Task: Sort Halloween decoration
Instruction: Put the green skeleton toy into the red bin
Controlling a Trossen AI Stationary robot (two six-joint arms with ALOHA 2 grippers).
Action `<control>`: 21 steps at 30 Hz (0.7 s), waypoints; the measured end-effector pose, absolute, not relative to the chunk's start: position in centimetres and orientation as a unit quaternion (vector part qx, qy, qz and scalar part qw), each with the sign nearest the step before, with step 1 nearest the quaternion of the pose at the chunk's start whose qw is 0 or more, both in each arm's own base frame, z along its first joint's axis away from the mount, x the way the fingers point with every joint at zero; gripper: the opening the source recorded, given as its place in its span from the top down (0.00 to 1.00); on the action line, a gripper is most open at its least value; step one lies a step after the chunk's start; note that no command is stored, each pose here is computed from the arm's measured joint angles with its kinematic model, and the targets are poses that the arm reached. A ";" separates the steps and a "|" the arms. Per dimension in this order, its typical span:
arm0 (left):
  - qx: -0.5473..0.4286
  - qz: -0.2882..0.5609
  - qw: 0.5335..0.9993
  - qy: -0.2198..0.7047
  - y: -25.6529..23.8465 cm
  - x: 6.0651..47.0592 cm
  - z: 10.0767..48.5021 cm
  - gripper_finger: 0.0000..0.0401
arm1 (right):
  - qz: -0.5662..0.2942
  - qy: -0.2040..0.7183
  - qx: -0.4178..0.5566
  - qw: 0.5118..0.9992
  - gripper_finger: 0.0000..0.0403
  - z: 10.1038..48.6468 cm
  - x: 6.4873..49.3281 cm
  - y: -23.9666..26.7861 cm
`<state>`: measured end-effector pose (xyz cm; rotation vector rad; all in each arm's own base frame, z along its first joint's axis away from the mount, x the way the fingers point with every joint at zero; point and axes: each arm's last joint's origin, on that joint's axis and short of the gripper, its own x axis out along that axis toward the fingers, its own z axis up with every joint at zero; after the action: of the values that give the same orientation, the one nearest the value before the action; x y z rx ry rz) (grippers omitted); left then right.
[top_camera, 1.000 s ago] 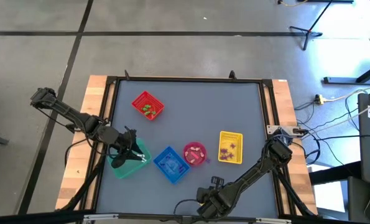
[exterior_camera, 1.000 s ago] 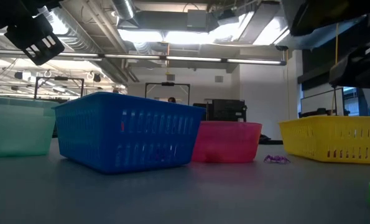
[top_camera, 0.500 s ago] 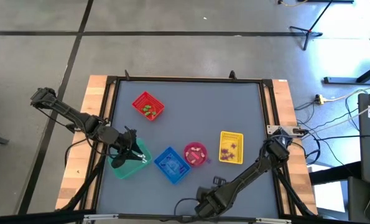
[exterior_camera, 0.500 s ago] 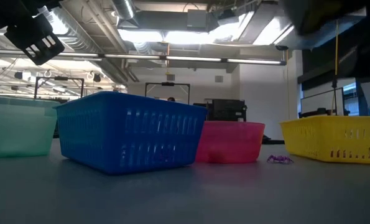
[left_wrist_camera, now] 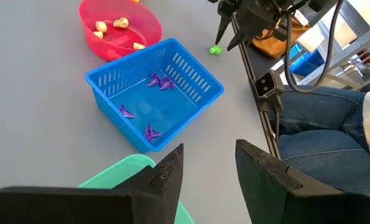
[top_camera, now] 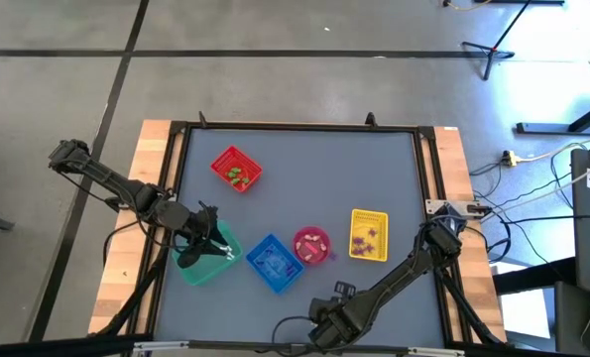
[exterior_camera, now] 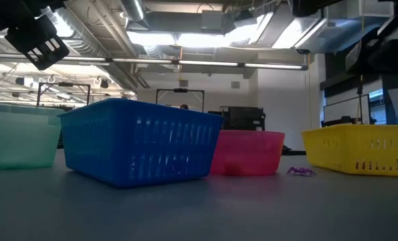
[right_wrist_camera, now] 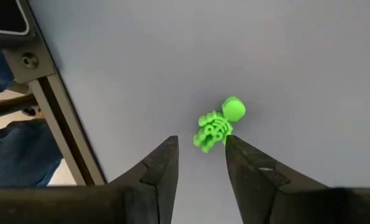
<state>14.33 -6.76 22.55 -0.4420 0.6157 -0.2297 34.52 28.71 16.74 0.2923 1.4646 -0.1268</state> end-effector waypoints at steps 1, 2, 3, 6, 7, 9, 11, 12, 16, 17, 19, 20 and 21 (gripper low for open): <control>-0.215 -0.112 0.923 0.300 -6.8 14.3 22.5 0.67 | -0.058 0.665 0.133 0.732 0.67 16.7 34.5 28.7; -0.215 -0.112 0.923 0.300 -6.8 14.3 22.5 0.67 | -0.058 0.665 0.133 0.732 0.67 16.7 34.5 28.7; -0.215 -0.112 0.923 0.300 -6.8 14.3 22.5 0.67 | -0.058 0.665 0.133 0.733 0.67 16.7 34.5 28.7; -0.215 -0.112 0.923 0.300 -6.8 14.3 22.6 0.67 | -0.065 0.653 0.127 0.744 0.67 16.8 34.6 28.7; -0.215 -0.112 0.923 0.300 -6.8 14.3 22.5 0.67 | -0.069 0.649 0.123 0.748 0.67 16.9 34.7 28.6; -0.215 -0.112 0.923 0.300 -6.8 14.3 22.5 0.67 | -0.075 0.643 0.119 0.753 0.67 16.9 34.7 28.6; -0.215 -0.112 0.923 0.300 -6.8 14.3 22.5 0.67 | -0.077 0.641 0.117 0.755 0.67 16.9 34.7 28.5; -0.215 -0.112 0.923 0.300 -6.8 14.3 22.6 0.67 | -0.077 0.640 0.117 0.755 0.67 16.9 34.7 28.6; -0.215 -0.112 0.923 0.300 -6.8 14.3 22.5 0.67 | -0.071 0.644 0.122 0.752 0.67 16.7 34.8 28.7; -0.215 -0.112 0.923 0.300 -6.8 14.3 22.5 0.67 | -0.070 0.645 0.123 0.751 0.67 16.7 34.8 28.7; -0.215 -0.112 0.923 0.300 -6.8 14.3 22.5 0.67 | -0.070 0.645 0.123 0.751 0.67 16.7 34.8 28.7; -0.215 -0.112 0.923 0.300 -6.8 14.3 22.5 0.67 | -0.069 0.645 0.122 0.751 0.67 16.7 34.8 28.7; -0.215 -0.112 0.923 0.300 -6.8 14.3 22.5 0.67 | -0.068 0.645 0.120 0.751 0.67 16.7 34.8 28.7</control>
<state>14.33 -6.76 22.55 -0.4419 0.6155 -0.2294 34.76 28.66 16.72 0.2620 1.4100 -0.1485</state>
